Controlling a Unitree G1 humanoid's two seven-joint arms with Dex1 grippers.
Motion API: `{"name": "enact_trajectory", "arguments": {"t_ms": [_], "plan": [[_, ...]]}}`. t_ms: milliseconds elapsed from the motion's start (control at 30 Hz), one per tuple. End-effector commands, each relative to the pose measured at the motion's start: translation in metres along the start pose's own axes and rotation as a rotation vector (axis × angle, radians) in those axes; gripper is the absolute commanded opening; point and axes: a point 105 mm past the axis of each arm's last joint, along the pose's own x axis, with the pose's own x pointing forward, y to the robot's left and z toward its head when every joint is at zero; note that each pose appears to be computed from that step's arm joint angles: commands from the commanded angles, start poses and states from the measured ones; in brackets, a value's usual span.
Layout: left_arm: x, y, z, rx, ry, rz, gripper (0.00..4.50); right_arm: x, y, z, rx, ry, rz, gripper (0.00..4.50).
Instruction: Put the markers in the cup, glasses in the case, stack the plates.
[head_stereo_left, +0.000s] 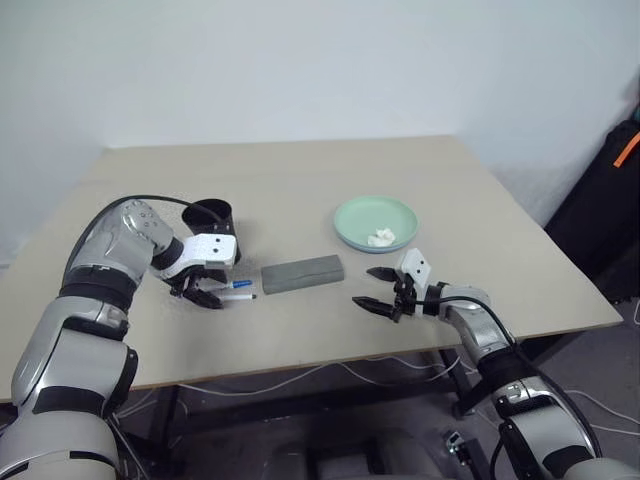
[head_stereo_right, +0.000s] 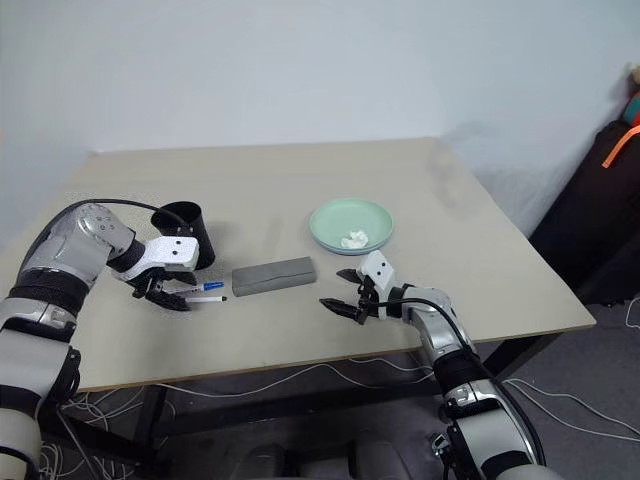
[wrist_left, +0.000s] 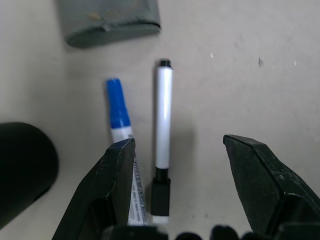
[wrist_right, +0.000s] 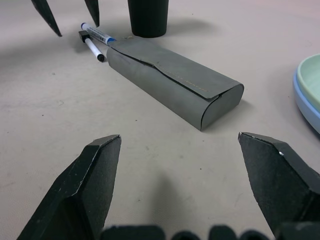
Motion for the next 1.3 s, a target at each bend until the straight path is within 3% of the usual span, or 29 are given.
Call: {"name": "enact_trajectory", "arguments": {"t_ms": [33,800,900,1133,1167,1300], "plan": [[-0.003,0.002,0.005,0.034,0.013,-0.006,3.03,-0.001,-0.007,0.016,-0.045,-0.032,-0.007,4.08],[0.021,0.004,-0.009,0.095,0.172,-0.051,3.03,-0.001,-0.008,0.018,-0.037,-0.045,-0.031,4.08],[0.020,0.004,-0.011,0.101,0.182,-0.051,2.48,-0.001,-0.008,0.018,-0.036,-0.046,-0.032,4.08],[0.020,0.001,-0.012,0.098,0.161,-0.062,0.22,0.000,-0.008,0.019,-0.039,-0.048,-0.030,4.08],[0.020,0.000,-0.012,0.098,0.159,-0.061,0.04,0.000,-0.008,0.019,-0.039,-0.047,-0.029,4.08],[0.019,0.002,-0.011,0.090,0.134,-0.049,0.04,0.000,-0.009,0.018,-0.040,-0.045,-0.027,4.08]]}}
